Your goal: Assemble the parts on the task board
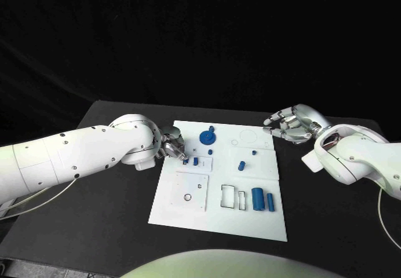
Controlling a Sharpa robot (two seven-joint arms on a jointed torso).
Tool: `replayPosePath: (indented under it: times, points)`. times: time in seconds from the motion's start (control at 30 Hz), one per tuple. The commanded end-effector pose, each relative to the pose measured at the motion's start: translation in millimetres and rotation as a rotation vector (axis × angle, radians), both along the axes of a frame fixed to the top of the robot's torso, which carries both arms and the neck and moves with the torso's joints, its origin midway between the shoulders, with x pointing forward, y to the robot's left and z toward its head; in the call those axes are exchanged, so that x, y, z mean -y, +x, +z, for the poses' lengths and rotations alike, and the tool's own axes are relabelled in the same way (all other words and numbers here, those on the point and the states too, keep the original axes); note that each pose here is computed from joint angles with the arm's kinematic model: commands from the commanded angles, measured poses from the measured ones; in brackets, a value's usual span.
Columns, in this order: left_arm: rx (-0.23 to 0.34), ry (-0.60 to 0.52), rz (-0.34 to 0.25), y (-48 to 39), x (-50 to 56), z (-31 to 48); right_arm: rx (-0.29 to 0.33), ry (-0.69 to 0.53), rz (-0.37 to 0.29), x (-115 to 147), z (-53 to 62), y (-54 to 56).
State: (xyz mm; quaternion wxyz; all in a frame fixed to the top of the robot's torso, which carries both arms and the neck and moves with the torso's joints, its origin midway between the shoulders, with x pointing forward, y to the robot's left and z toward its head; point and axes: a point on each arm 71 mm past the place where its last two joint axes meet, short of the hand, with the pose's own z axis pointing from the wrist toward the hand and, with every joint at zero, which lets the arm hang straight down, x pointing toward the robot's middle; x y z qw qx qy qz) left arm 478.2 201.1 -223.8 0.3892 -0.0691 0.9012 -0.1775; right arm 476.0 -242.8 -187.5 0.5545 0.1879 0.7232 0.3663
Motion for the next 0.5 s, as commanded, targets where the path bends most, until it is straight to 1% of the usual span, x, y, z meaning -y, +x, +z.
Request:
replayPosePath:
  times: [0.03, 0.5]
  points:
    - [-0.001, 0.034, -0.019, -0.6, 1.1, -0.9, -0.007, -0.009, 0.016, -1.2, -1.0, -0.7]
    - [0.010, 0.057, -0.018, 0.7, -1.2, -1.4, -0.007, -0.009, 0.016, -1.0, -1.2, -0.8]
